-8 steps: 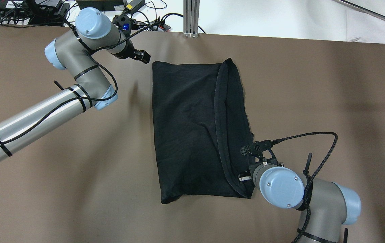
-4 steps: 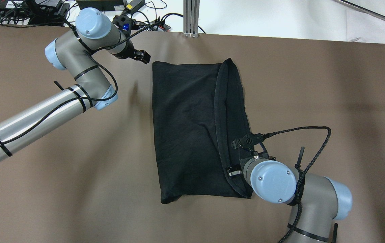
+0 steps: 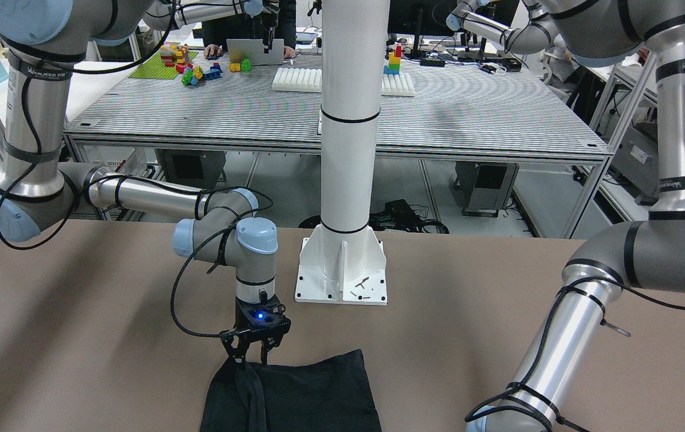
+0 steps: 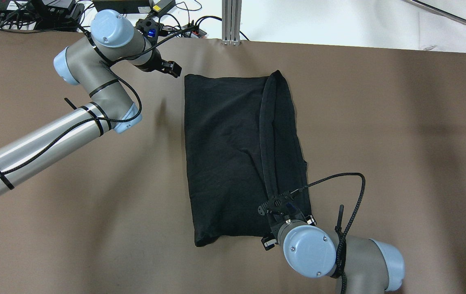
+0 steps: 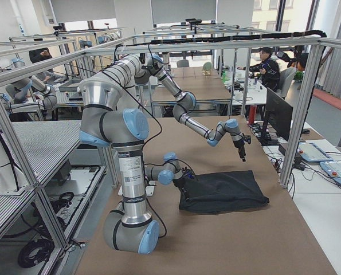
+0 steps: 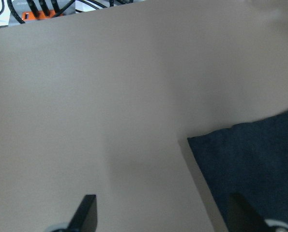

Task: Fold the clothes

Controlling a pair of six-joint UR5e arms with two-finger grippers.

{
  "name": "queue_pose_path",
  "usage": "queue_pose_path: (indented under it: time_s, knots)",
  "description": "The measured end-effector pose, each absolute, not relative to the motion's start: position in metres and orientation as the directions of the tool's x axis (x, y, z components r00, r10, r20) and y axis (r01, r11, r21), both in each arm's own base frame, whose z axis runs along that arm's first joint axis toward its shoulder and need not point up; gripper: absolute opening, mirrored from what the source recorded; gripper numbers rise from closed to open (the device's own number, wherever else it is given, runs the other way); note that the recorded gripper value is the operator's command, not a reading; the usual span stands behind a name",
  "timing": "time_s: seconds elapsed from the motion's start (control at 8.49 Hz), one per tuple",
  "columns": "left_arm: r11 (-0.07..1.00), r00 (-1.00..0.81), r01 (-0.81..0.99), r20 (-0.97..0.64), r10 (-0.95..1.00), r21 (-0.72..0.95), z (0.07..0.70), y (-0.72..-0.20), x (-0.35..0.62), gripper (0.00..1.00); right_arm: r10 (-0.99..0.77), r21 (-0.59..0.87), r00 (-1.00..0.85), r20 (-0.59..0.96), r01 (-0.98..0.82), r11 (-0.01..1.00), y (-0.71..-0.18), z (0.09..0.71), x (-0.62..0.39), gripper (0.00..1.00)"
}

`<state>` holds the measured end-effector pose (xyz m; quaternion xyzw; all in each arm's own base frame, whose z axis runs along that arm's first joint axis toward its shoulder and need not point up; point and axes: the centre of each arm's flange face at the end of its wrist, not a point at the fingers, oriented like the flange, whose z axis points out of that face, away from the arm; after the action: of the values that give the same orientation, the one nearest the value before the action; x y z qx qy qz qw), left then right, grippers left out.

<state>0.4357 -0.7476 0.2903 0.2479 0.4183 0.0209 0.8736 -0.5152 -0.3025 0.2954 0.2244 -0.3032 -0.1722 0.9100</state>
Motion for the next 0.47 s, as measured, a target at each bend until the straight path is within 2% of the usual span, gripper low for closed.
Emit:
queue_pose_path:
  time_s: [0.47]
  knots:
    - [0.878,0.651,0.17,-0.72,0.242,0.448,0.295,-0.747,0.435,0.95,-0.601,0.594,0.719,0.349,0.326,0.735,-0.313,0.302,-0.513,0.36]
